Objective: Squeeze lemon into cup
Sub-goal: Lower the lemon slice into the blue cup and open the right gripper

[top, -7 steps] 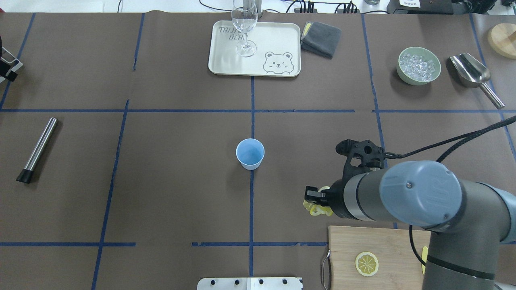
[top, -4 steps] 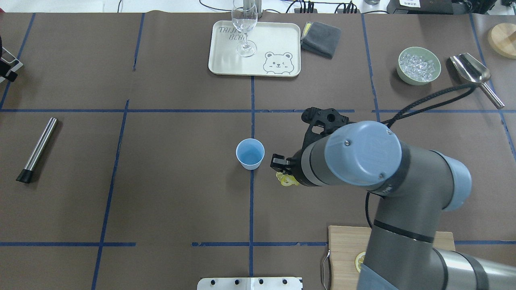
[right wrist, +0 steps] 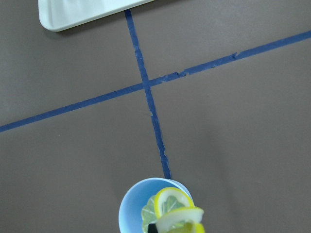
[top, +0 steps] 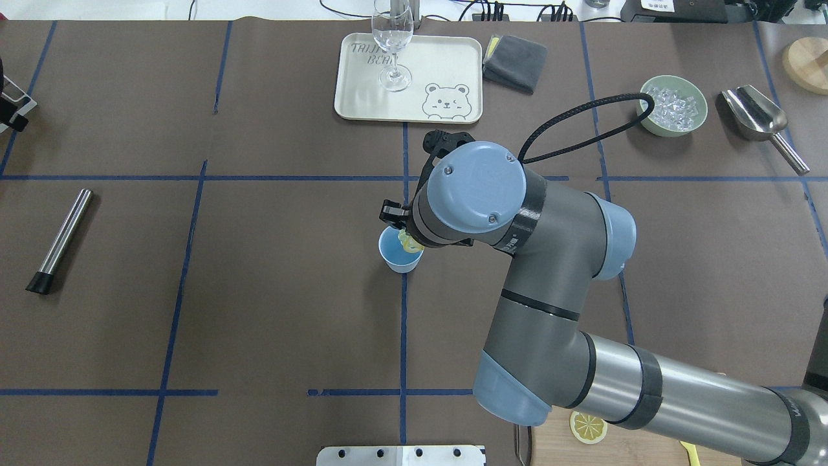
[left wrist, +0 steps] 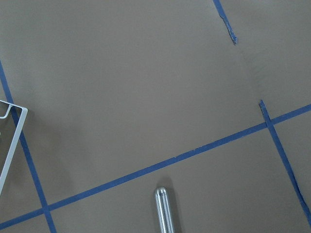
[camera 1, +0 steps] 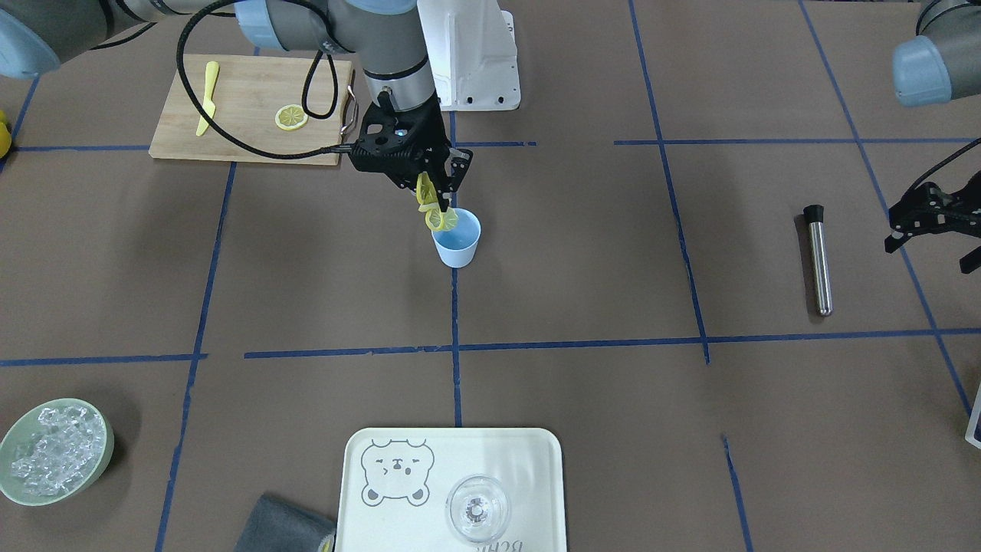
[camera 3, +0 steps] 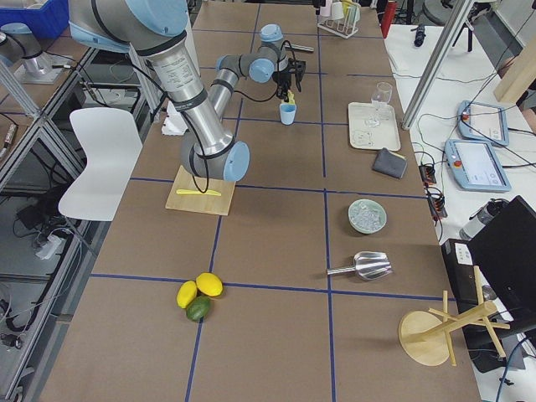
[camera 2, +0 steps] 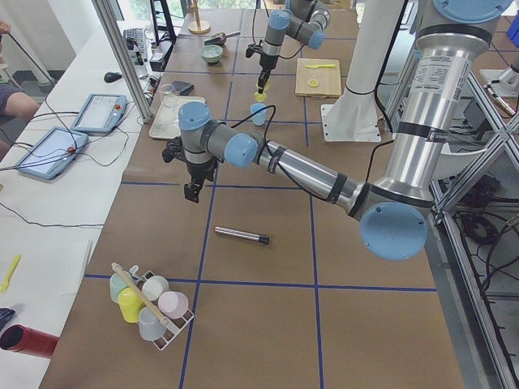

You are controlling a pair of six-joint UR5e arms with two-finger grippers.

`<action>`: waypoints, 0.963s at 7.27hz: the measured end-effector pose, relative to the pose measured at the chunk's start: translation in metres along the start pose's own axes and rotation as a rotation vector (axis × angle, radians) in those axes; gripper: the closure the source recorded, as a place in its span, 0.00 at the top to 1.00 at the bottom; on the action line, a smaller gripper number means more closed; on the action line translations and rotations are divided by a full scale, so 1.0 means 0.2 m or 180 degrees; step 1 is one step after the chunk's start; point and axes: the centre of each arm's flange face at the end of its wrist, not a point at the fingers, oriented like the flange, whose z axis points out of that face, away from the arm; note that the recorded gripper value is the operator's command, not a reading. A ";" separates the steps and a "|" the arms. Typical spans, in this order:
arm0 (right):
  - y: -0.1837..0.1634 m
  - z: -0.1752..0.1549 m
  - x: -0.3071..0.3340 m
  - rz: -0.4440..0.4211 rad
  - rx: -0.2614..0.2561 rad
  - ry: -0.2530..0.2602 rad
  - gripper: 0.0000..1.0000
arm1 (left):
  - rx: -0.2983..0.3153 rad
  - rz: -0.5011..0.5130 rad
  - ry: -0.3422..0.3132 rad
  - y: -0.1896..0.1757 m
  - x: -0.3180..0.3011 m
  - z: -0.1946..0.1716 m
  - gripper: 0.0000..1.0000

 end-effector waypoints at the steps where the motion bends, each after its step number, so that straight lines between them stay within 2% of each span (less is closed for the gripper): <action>1: -0.02 0.03 -0.01 0.0010 0.0018 -0.0024 0.41 | 0.0000 0.0001 0.0001 0.00 0.00 0.00 1.00; 6: -0.04 0.06 -0.06 0.0019 0.0027 -0.0028 0.46 | 0.0003 0.0005 0.0001 0.00 0.00 0.00 1.00; 7: -0.04 0.07 -0.06 0.0020 0.0024 -0.0025 0.49 | 0.0005 0.0005 0.0000 0.00 0.00 0.00 1.00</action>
